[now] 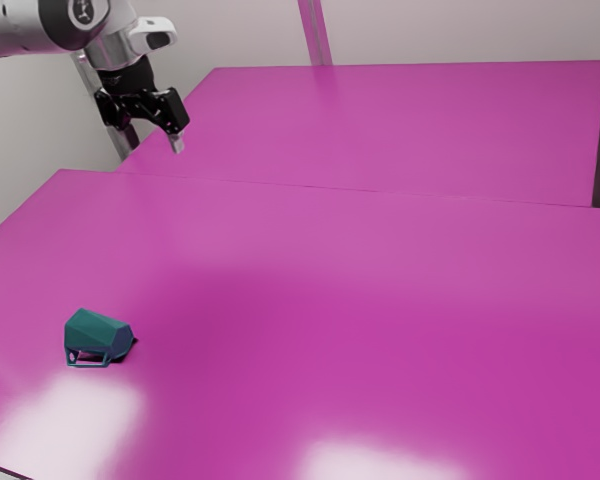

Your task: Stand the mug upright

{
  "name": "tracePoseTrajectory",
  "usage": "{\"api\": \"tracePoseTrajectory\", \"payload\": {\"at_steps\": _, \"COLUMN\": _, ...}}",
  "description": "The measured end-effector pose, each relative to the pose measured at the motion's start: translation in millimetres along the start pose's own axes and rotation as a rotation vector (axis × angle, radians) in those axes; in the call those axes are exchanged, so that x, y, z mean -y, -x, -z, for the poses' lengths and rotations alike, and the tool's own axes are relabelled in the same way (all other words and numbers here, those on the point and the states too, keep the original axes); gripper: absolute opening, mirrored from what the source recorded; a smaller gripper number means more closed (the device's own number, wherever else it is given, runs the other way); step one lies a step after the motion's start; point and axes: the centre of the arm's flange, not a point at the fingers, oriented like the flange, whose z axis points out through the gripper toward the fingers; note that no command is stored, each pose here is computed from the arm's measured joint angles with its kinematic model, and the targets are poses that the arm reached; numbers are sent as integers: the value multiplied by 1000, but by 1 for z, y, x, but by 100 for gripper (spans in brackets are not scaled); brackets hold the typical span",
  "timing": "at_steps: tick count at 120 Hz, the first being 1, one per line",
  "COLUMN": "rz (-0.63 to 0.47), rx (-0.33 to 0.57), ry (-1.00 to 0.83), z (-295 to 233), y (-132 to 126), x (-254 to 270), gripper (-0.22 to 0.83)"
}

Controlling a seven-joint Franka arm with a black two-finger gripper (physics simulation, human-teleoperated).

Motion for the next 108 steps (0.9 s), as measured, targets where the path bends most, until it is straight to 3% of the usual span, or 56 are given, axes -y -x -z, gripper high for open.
{"api": "tracePoseTrajectory", "payload": {"at_steps": 37, "rz": 14, "rx": -23, "ry": -12, "z": -4, "y": -1, "x": 6, "gripper": 62}}
{"api": "tracePoseTrajectory", "payload": {"at_steps": 55, "rz": 60, "rx": -29, "ry": -2, "z": -16, "y": 38, "x": 18, "gripper": 62}}
{"api": "tracePoseTrajectory", "payload": {"at_steps": 66, "rz": 147, "rx": -55, "ry": 26, "z": -30, "y": 56, "x": 60, "gripper": 61}}
{"api": "tracePoseTrajectory", "payload": {"at_steps": 108, "rz": 368, "rx": -321, "ry": 406, "z": -113, "y": 70, "x": 168, "gripper": 61}}
